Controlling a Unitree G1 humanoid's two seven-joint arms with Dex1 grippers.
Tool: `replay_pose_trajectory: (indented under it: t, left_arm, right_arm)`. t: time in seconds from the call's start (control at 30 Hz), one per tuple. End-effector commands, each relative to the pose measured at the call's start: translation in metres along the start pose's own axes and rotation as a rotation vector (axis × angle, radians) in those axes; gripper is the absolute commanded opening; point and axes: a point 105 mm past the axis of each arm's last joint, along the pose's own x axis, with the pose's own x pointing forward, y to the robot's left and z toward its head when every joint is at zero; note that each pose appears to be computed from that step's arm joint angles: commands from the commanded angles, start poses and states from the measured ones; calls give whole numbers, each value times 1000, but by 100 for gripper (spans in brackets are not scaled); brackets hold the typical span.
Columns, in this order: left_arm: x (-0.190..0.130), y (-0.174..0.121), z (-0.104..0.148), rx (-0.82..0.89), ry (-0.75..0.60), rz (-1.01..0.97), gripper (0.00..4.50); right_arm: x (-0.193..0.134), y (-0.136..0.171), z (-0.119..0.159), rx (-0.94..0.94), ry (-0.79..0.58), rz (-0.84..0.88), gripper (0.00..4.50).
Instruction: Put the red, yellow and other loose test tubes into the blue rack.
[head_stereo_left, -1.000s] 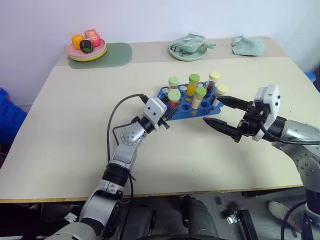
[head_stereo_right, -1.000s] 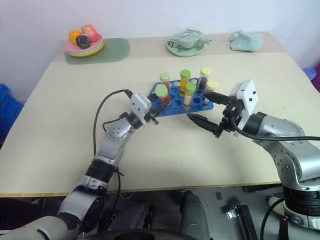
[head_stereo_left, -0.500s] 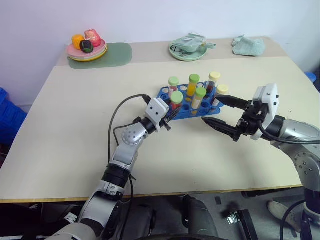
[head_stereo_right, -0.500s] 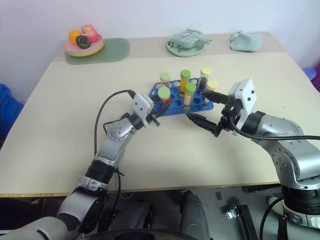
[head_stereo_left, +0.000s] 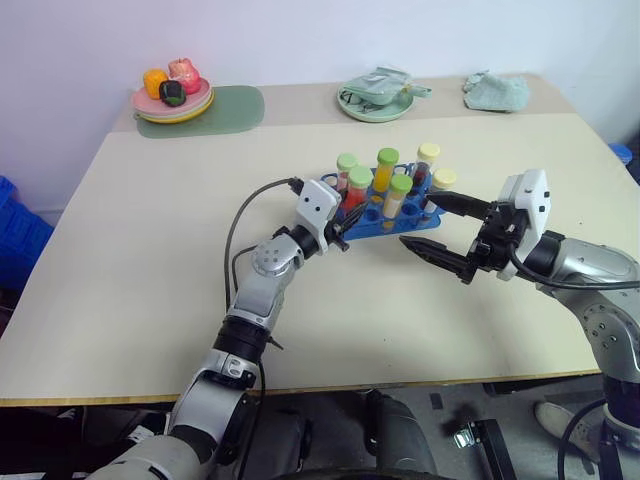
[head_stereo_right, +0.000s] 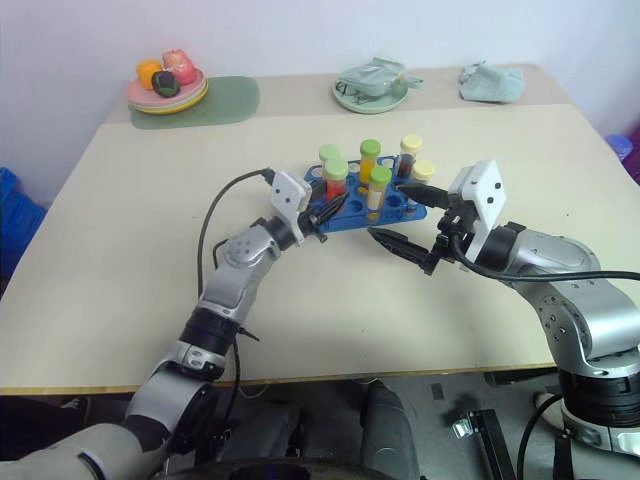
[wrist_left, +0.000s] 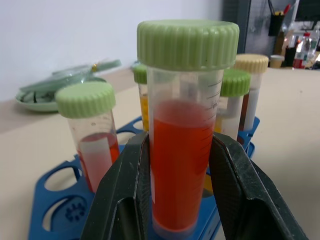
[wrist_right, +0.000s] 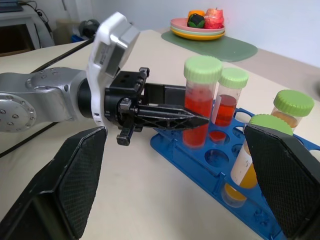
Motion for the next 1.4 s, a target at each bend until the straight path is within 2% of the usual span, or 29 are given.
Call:
replay_pose_trajectory:
  t: [0.03, 0.2, 0.3, 0.43, 0.57, 0.73, 0.93, 1.0, 1.2, 1.4]
  left_arm:
    - [4, 0, 9, 5, -36, -3, 168]
    - [4, 2, 7, 2, -35, 9, 168]
    - [2, 2, 13, -17, -63, -6, 255]
    - [-3, 5, 15, -2, -70, 6, 448]
    - [-19, 5, 21, -14, -91, -10, 448]
    - [-64, 12, 27, -19, -93, -22, 448]
    - [-108, 30, 54, -104, -124, -88, 448]
    - [-129, 37, 59, -91, -82, -190, 448]
    - [-207, 86, 68, -41, 89, -288, 448]
    - [-236, 104, 86, 102, 120, -313, 448]
  right_arm:
    - [-1, -2, 12, -39, -40, -6, 450]
    - [-1, -2, 11, -41, -39, -8, 450]
    - [-1, -2, 11, -42, -38, -7, 450]
    - [-1, -2, 10, -40, -38, -6, 450]
    - [-1, -3, 8, -41, -38, -6, 450]
    - [-5, -11, 3, -38, -32, -25, 450]
    - [-11, -18, -2, -45, -16, -28, 450]
    - [-15, -14, -6, -46, 12, 16, 450]
    - [-28, -16, -13, -50, 80, 77, 450]
    - [-38, -20, -17, -60, 110, 82, 450]
